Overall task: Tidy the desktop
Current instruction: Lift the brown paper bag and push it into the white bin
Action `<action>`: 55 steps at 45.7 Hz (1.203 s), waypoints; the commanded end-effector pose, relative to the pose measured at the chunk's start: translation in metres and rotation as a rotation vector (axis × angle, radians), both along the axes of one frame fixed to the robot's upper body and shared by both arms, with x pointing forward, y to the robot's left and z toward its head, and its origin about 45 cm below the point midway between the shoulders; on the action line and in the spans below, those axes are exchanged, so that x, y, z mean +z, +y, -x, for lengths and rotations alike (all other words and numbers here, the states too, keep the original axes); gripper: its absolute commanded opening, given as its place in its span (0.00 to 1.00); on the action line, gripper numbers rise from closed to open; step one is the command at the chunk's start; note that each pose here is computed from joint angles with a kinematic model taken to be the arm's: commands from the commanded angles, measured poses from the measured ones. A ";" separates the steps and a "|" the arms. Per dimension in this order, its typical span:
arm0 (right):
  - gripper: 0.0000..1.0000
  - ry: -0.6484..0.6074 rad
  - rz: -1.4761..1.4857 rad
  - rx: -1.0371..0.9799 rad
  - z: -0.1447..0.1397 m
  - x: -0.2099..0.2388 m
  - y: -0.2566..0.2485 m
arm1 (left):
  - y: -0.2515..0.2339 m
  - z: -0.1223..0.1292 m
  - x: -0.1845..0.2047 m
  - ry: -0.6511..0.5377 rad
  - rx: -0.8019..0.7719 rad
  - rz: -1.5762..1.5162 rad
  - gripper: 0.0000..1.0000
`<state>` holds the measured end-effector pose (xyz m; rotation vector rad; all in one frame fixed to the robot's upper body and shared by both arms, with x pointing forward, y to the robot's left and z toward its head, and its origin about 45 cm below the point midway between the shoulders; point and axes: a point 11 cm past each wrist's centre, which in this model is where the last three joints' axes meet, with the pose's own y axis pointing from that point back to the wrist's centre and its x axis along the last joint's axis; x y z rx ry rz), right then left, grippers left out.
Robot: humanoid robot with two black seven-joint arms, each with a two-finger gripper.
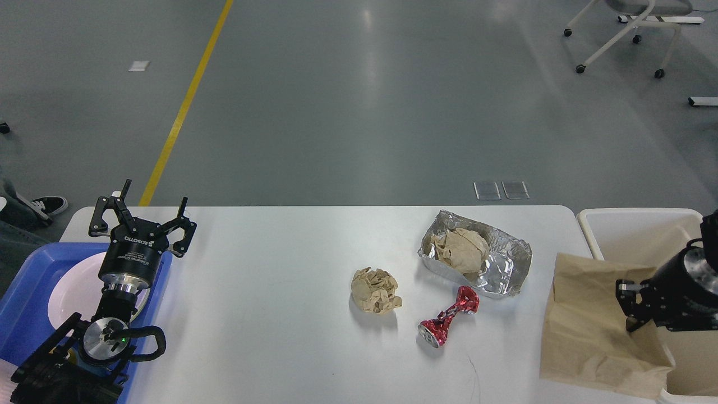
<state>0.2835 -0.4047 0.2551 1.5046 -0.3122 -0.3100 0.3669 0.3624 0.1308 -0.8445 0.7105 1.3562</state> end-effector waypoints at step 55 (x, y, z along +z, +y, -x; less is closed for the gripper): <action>0.00 -0.471 0.405 -0.520 0.009 -0.103 -0.189 | 0.000 0.000 0.000 -0.001 0.000 0.000 0.96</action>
